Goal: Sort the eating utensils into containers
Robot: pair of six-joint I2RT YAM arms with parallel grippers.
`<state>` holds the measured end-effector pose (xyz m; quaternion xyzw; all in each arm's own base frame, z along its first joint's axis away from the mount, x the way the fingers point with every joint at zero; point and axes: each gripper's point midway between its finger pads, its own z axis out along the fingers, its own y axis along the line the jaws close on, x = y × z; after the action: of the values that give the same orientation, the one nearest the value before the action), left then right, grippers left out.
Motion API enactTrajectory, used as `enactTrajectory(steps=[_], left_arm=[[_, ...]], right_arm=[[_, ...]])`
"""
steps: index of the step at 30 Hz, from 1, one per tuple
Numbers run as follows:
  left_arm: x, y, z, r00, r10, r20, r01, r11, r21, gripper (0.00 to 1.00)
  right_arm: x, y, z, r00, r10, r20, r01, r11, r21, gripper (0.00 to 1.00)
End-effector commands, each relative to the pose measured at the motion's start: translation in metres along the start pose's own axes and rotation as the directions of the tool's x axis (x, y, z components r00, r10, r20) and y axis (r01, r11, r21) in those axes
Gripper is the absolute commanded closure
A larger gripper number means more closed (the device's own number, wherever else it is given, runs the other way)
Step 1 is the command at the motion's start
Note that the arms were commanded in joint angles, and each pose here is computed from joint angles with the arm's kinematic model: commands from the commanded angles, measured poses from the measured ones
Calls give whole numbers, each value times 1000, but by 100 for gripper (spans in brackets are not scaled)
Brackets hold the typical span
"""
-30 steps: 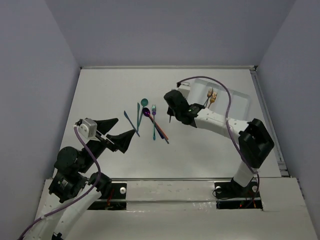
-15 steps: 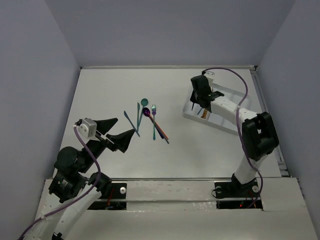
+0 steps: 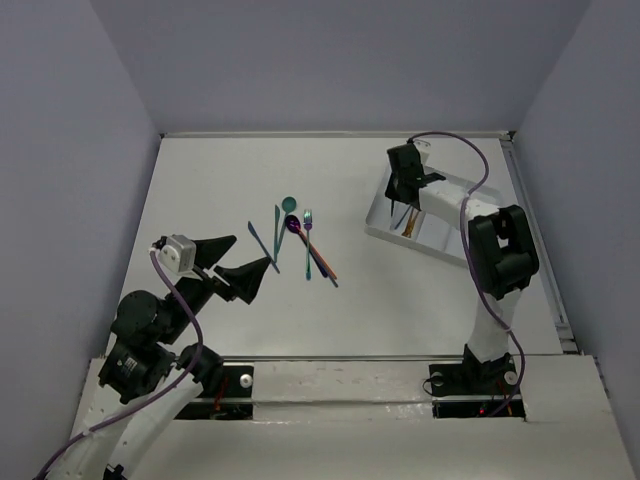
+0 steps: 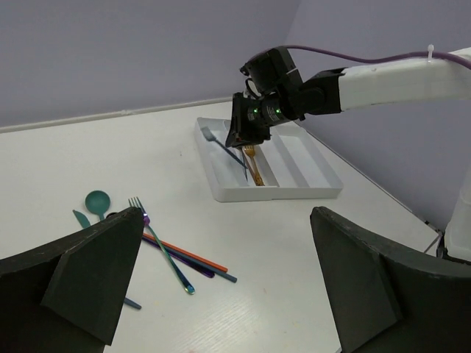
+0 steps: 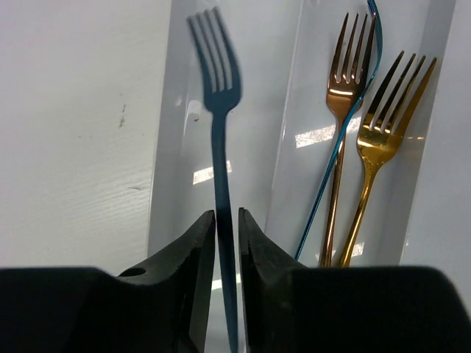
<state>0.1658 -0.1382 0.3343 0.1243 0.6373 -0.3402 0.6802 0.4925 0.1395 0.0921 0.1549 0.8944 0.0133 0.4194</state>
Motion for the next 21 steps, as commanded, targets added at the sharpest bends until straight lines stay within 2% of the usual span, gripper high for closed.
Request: enactTrajectory(steps=[1,4,5,8,12,13,16,19,21], left_arm=[[-22,-6,0,998,8,57,-9,1000,13,1],[-22,-6,-1,998,8,57,-9,1000,14,1],[-22,-6,0,998,10,55,-11,1000,14,1],[-22,-6,-1,998,9,58,-9,1000,15,1],[-23,-7,-2,998,9,64,-10,1000,21,1],[-24,-7,-2,998,9,67,-10,1000,18,1],[-24,-6,-3,998,8,69,-8,1000,11,1],[-23,-5,-4,998,4,65,-5,1000,7,1],[-24,-6,-4,998,4,67,-5,1000,11,1]], right_arm=[[-33,21,-4,998,16,62,-12,998,-68,70],[-35,23,-6,998,27,62,-22,997,-74,61],[-37,25,-10,997,33,63,-28,995,-91,49],[-35,36,-25,997,56,50,-48,987,-152,46],[-5,78,-62,997,-10,70,29,963,-266,46],[19,103,-81,996,-69,64,85,951,-296,46],[52,129,-107,988,-137,75,154,936,-316,53],[97,150,-133,974,-221,56,227,919,-322,66],[119,164,-148,966,-256,41,254,904,-344,69]])
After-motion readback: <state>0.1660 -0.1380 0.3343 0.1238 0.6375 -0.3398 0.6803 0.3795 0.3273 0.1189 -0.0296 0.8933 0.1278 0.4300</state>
